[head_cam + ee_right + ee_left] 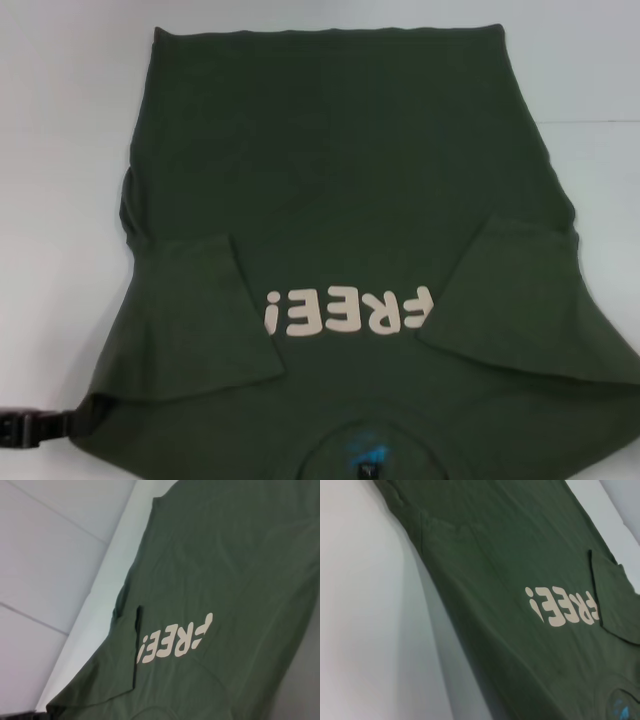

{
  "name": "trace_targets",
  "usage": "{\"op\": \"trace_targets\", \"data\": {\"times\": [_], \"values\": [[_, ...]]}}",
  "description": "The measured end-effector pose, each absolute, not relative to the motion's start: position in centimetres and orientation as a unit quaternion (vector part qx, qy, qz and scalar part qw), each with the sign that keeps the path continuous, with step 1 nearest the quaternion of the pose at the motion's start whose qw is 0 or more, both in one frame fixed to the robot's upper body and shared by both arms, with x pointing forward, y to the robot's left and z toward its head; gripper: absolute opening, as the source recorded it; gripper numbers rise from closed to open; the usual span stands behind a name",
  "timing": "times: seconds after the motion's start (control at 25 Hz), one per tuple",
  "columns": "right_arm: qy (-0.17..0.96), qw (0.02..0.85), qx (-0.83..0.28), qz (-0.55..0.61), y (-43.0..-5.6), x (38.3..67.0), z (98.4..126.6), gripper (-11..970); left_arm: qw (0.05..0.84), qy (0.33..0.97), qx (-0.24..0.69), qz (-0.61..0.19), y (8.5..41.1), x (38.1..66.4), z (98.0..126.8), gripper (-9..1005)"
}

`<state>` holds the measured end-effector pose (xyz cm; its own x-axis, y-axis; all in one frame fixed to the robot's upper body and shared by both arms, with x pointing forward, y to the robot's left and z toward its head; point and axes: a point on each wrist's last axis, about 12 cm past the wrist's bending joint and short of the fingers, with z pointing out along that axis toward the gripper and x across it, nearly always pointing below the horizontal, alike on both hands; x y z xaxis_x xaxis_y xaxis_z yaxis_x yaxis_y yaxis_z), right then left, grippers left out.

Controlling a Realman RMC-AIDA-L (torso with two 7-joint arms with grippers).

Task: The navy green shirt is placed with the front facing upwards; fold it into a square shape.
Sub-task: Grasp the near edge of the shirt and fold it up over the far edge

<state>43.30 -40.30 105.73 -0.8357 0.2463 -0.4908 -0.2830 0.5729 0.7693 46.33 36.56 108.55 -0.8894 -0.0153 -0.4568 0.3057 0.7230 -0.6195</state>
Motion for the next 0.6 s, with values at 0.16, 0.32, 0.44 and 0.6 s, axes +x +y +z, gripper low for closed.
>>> {"op": "trace_targets", "data": {"times": [0.16,0.32,0.44,0.6], "values": [[0.841,0.285,-0.008,0.459,-40.9,42.1,105.6,37,0.216,0.898,0.072,-0.376,36.9,45.2,108.8,1],[0.839,0.286,-0.008,0.463,-41.2,40.8,105.4,38,0.213,0.897,0.068,-0.381,37.1,44.8,108.7,1],[0.836,0.292,-0.004,0.464,-41.5,40.0,105.4,39,0.212,0.896,0.067,-0.384,37.0,44.7,108.5,0],[0.831,0.312,0.002,0.461,-41.9,40.3,105.7,38,0.218,0.891,0.074,-0.390,36.5,45.8,108.7,0]]}}
